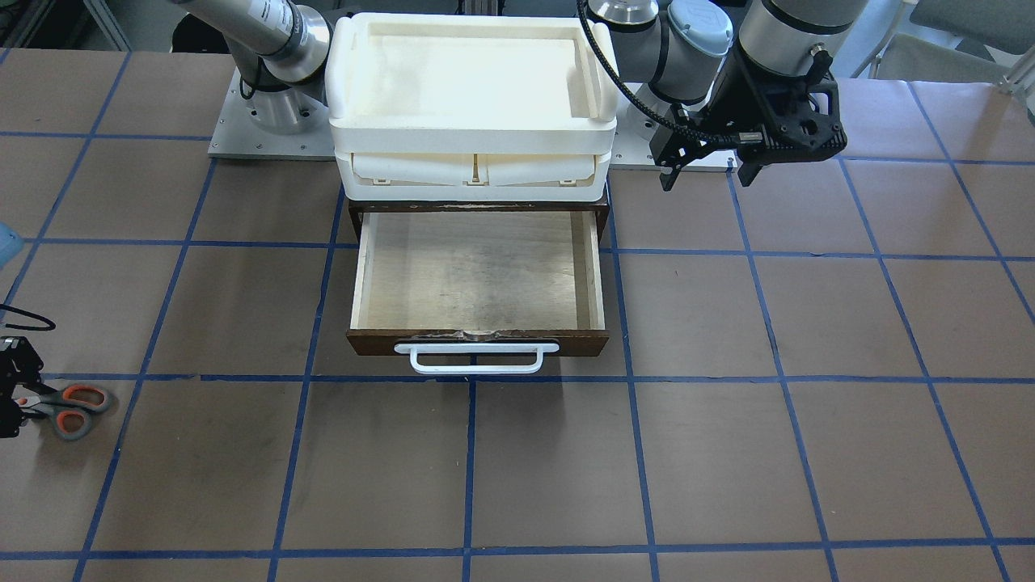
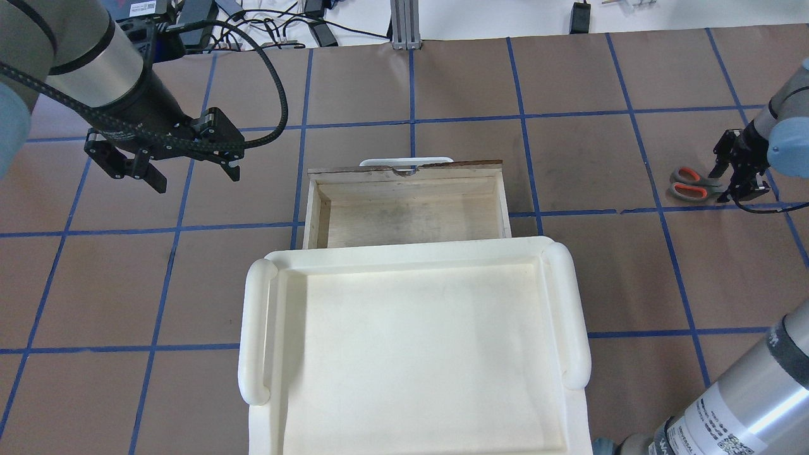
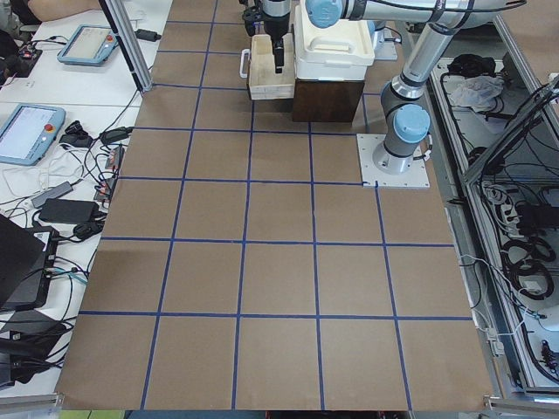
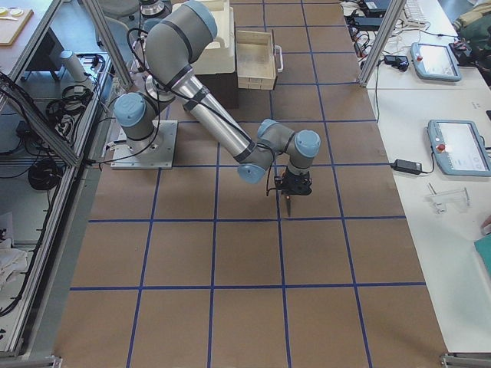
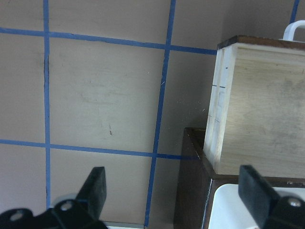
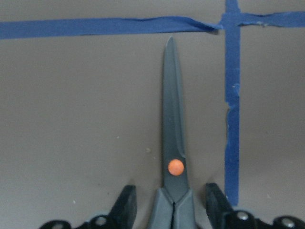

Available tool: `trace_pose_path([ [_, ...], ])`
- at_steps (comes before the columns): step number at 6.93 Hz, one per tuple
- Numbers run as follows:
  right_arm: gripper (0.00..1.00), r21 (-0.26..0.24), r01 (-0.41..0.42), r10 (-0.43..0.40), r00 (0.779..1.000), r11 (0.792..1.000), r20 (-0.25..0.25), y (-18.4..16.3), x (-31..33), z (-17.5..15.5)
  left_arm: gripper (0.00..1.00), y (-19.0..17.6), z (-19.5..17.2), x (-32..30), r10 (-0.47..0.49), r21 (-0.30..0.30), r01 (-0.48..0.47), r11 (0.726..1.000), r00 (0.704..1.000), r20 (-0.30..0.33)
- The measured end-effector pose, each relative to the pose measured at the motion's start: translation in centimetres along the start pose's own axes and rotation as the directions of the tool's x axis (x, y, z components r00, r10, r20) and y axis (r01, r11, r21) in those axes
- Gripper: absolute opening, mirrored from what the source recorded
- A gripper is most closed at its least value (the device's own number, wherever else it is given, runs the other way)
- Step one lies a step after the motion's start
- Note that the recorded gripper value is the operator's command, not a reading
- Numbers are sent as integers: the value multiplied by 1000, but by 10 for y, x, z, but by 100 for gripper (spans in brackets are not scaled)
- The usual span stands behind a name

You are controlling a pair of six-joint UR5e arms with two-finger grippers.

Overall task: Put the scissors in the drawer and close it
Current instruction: 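Lift the scissors with the right gripper and carry them toward the drawer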

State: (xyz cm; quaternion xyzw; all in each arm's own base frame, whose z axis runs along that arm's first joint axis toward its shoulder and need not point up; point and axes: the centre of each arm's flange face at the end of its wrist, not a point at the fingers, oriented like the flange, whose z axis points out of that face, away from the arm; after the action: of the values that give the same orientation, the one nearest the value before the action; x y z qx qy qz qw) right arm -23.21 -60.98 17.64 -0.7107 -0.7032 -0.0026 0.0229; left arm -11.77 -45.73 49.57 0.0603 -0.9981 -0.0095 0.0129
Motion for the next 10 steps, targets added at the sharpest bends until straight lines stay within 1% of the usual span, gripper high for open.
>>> trace_pose_path([
  [2, 10, -16, 16, -15, 1000, 1000, 14, 3, -2, -2, 100, -1, 0, 0, -7, 0, 7, 1000, 1000, 0],
  [3, 0, -16, 21, -21, 1000, 1000, 17, 5, -3, -3, 100, -1, 0, 0, -15, 0, 15, 1000, 1000, 0],
  [4, 0, -12, 30, -30, 999, 999, 26, 11, -5, -10, 100, -1, 1, 0, -18, 0, 18, 1000, 1000, 0],
  [5, 0, -7, 43, -43, 998, 999, 43, 19, -6, -24, 100, -1, 1, 0, -19, 1, 19, 1000, 1000, 0],
  [6, 0, 2, 60, -60, 996, 998, 67, 28, -5, -46, 100, -1, 1, 0, -19, 0, 19, 1000, 1000, 1],
  [7, 0, 11, 80, -81, 993, 997, 87, 45, -6, -67, 100, -1, 0, 0, -19, 0, 19, 1000, 1000, 1],
  [8, 0, 10, 90, -90, 991, 996, 94, 67, -6, -87, 100, 0, 0, 0, -19, 0, 19, 1000, 1000, 2],
  [10, 0, -23, 98, -95, 990, 995, 106, 120, 4, -136, 100, 0, 0, 0, -18, 1, 18, 1000, 1000, 2],
])
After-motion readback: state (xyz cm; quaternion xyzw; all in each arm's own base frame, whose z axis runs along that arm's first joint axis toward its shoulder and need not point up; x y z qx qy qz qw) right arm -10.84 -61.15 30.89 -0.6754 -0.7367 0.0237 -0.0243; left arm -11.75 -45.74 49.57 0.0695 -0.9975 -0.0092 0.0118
